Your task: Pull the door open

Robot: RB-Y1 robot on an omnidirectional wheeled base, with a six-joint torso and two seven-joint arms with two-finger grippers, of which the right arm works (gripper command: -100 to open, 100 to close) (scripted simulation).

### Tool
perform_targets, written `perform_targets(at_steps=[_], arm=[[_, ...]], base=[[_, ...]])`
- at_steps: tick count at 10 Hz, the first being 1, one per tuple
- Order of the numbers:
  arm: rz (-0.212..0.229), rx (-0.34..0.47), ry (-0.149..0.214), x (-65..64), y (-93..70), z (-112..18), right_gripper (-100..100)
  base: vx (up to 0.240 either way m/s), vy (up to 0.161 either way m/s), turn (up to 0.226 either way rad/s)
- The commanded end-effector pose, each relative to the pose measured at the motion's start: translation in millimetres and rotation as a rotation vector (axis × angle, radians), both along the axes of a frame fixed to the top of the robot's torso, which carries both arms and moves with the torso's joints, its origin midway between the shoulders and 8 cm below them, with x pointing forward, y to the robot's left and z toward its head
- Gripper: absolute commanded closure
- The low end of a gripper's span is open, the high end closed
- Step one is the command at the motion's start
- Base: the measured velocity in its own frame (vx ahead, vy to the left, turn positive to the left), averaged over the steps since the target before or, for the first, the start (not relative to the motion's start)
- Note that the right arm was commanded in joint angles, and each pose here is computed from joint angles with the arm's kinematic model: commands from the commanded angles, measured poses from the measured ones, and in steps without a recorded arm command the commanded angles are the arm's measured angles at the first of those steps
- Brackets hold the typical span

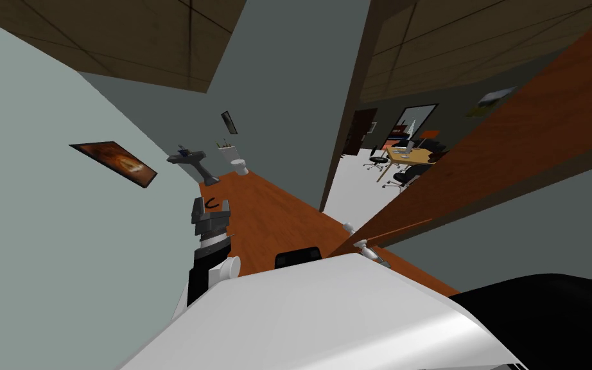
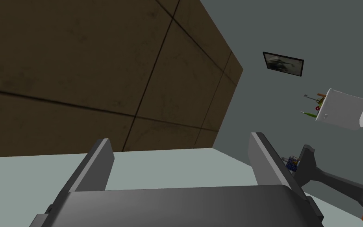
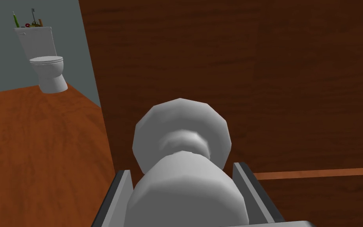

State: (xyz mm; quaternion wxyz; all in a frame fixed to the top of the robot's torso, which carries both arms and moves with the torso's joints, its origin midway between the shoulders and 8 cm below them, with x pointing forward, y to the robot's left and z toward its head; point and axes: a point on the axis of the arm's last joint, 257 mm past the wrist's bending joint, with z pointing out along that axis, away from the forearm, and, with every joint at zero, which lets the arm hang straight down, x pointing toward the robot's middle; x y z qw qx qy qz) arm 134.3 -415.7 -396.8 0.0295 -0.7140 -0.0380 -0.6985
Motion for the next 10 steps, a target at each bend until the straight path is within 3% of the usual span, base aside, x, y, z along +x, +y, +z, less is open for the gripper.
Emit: perform_targets(at_steps=[1,6,10], arm=[[0.015,0.010,-0.001,-0.3,7.3,-0.3,100],[0.052,0.016,-0.017,3.2,16.9,3.5,100],[0.025,0.026,0.036,-7.3,14.5,-9.1,100]], base=[[-0.127,-0.063,0.022],[-0.117,-0.055,0.026],[0.046,0.000,0.232]])
